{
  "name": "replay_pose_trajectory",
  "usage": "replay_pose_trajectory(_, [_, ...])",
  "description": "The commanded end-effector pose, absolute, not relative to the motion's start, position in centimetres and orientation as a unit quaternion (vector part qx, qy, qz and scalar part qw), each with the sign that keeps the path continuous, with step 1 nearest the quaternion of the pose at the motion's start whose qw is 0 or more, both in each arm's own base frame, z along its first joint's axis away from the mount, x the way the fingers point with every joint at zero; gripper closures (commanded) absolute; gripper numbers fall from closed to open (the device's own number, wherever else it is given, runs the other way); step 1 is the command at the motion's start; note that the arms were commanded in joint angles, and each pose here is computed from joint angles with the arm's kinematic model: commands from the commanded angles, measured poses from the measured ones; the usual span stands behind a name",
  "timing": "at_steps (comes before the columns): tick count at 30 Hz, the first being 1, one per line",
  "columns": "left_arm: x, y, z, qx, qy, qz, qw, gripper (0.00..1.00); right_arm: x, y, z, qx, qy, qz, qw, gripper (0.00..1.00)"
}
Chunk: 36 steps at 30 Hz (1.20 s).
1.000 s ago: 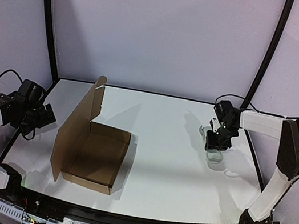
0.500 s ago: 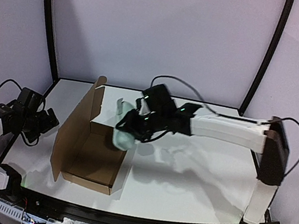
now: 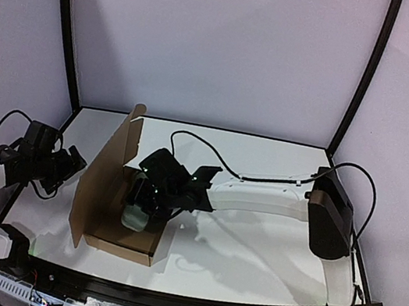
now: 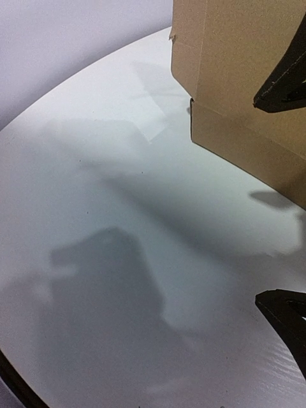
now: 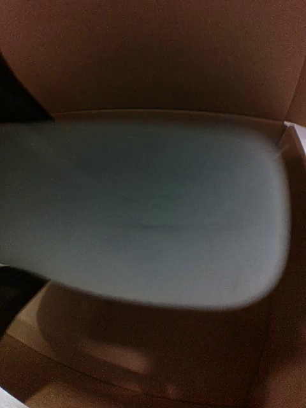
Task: Fold the paper box
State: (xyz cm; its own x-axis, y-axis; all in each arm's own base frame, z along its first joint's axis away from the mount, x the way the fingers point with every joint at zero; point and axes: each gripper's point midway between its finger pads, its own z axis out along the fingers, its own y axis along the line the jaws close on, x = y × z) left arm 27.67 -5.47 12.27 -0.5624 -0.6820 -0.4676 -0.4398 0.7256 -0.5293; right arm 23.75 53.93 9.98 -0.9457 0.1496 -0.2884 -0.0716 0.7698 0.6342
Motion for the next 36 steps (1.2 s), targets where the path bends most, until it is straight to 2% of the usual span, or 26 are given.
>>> replay_pose_trajectory(1, [28.0, -6.2, 11.8, -0.318, 0.864, -0.203, 0.333, 0.01, 25.3, 54.4, 13.2, 0.033, 0.914, 0.348, 0.204, 0.24])
replay_pose_trajectory(9, [28.2, -7.9, 10.3, -0.317, 0.871, -0.235, 0.293, 0.01, 25.3, 53.1, 15.9, 0.014, 0.907, 0.349, 0.235, 0.17])
replay_pose_trajectory(14, [27.9, -8.9, 9.1, -0.307, 0.879, -0.249, 0.268, 0.01, 26.5, 49.2, 20.9, -0.030, 0.891, 0.312, 0.329, 0.06])
replay_pose_trajectory(16, [27.8, -9.3, 8.6, -0.300, 0.882, -0.256, 0.258, 0.01, 26.9, 46.3, 20.9, -0.041, 0.895, 0.269, 0.354, 0.02])
replay_pose_trajectory(20, [27.7, -8.9, 7.8, -0.285, 0.899, -0.226, 0.245, 0.01, 27.7, 39.5, 18.0, -0.046, 0.919, 0.155, 0.360, 0.02])
replay_pose_trajectory(21, [27.9, -9.2, 7.7, -0.277, 0.901, -0.228, 0.243, 0.01, 27.6, 36.5, 16.2, -0.055, 0.931, 0.115, 0.342, 0.02])
replay_pose_trajectory(25, [28.0, -10.3, 7.4, -0.264, 0.902, -0.254, 0.229, 0.01, 26.1, 33.1, 11.0, -0.083, 0.957, 0.074, 0.266, 0.02])
replay_pose_trajectory(29, [28.1, -12.0, 7.5, -0.248, 0.898, -0.297, 0.208, 0.01, 25.0, 34.4, 8.1, -0.134, 0.964, 0.064, 0.219, 0.02])
replay_pose_trajectory(36, [28.7, -13.9, 6.9, -0.248, 0.887, -0.345, 0.181, 0.01, 25.4, 39.6, 5.8, -0.190, 0.952, 0.094, 0.222, 0.02])
